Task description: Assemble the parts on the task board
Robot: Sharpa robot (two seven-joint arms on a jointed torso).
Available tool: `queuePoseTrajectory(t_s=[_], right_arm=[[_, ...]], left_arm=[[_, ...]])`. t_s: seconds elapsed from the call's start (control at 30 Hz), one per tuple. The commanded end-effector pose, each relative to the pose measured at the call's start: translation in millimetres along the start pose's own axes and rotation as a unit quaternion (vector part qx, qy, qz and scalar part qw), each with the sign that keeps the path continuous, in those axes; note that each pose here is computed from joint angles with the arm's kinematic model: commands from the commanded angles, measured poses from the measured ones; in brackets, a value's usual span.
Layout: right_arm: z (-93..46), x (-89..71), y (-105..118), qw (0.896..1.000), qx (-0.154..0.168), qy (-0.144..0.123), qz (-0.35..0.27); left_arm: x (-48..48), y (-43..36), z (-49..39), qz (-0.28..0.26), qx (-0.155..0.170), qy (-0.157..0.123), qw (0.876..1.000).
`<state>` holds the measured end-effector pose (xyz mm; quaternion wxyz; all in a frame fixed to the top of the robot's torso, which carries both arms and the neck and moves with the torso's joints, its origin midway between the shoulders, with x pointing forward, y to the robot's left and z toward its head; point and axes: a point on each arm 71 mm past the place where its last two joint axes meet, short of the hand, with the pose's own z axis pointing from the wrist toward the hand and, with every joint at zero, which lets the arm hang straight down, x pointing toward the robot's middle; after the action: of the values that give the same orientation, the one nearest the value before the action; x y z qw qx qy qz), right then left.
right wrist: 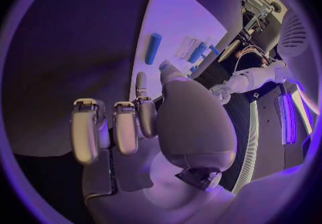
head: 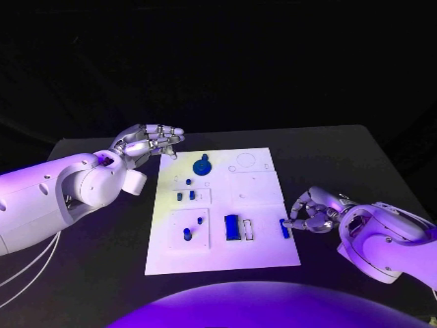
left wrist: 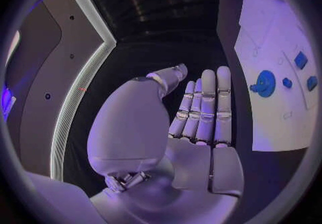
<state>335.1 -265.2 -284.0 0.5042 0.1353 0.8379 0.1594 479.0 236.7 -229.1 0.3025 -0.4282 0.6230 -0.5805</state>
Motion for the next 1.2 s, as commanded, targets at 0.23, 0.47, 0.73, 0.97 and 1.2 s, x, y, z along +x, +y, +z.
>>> queuePoseTrajectory(t_s=[0.23, 0.47, 0.73, 0.97, 1.2], right_arm=[[1.3, 10.6, 2.8, 0.999, 0.002, 0.023, -0.033], [4.1, 18.3, 4.8, 0.999, -0.002, 0.03, -0.041], [8.9, 29.8, 6.0, 0.998, -0.003, 0.043, -0.055], [11.6, 37.2, 7.9, 0.996, -0.005, 0.054, -0.076], [12.3, 38.9, 9.4, 0.995, -0.007, 0.05, -0.085]], left_arm=[[2.5, -1.1, 0.6, -0.001, 0.006, 0.01, 1.0], [2.3, -1.1, 0.6, -0.001, 0.005, 0.01, 1.0], [2.1, -1.1, 0.4, -0.001, 0.005, 0.01, 1.0], [1.8, -1.1, 0.1, 0.0, 0.005, 0.01, 1.0], [1.9, -1.1, -0.1, 0.0, 0.005, 0.011, 1.0]])
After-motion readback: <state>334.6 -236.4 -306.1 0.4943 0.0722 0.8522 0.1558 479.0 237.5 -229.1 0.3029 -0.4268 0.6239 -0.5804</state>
